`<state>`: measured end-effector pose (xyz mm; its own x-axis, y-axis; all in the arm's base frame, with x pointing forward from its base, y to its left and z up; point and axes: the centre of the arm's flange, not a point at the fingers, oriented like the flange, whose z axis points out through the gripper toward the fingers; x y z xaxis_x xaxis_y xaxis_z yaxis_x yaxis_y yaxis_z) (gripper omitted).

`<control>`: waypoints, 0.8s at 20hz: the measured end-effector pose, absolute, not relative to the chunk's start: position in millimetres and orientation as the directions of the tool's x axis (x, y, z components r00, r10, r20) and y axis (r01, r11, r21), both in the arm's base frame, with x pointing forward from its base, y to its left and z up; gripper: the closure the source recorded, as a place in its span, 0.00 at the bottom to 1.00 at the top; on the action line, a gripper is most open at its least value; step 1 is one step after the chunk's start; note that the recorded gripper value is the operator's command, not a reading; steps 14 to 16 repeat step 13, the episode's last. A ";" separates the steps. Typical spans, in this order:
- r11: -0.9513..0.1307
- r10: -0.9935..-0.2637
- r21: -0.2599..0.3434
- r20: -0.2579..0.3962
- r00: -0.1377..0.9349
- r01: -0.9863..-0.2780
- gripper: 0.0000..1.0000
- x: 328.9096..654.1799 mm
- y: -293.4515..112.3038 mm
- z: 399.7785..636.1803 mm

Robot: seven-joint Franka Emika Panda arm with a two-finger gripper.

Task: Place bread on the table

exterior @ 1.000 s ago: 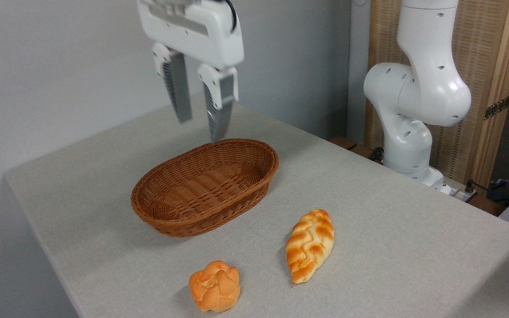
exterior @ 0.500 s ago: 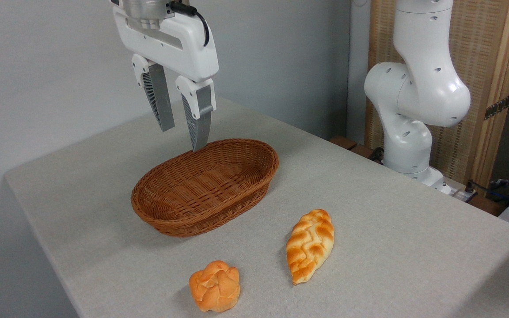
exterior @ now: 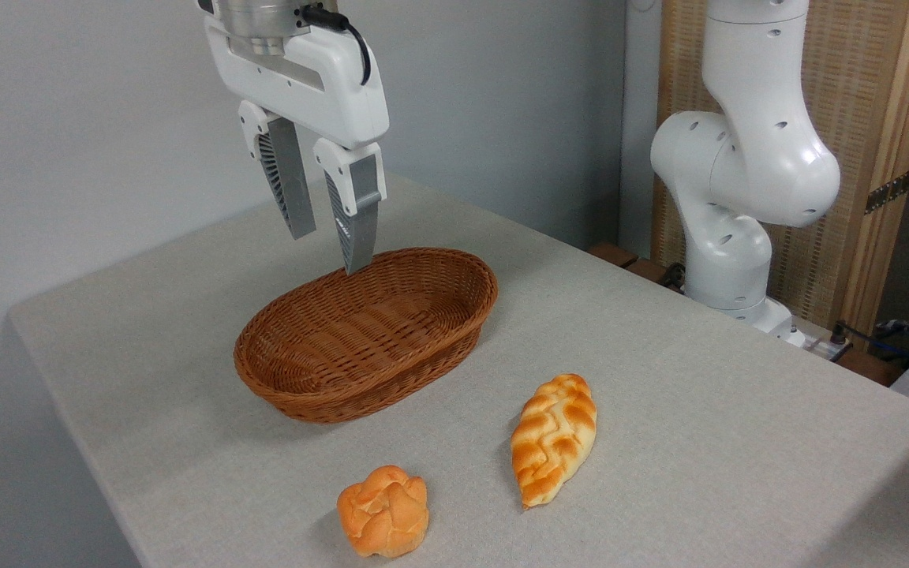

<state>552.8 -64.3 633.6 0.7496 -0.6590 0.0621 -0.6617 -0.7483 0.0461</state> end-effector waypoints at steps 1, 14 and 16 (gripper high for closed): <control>-0.747 -0.662 0.037 0.055 0.747 -0.664 0.00 552.7 -65.0 633.4; -0.746 -0.665 0.011 0.032 0.746 -0.666 0.00 552.1 -68.2 632.0; -0.746 -0.665 0.011 0.032 0.746 -0.666 0.00 552.1 -68.2 632.0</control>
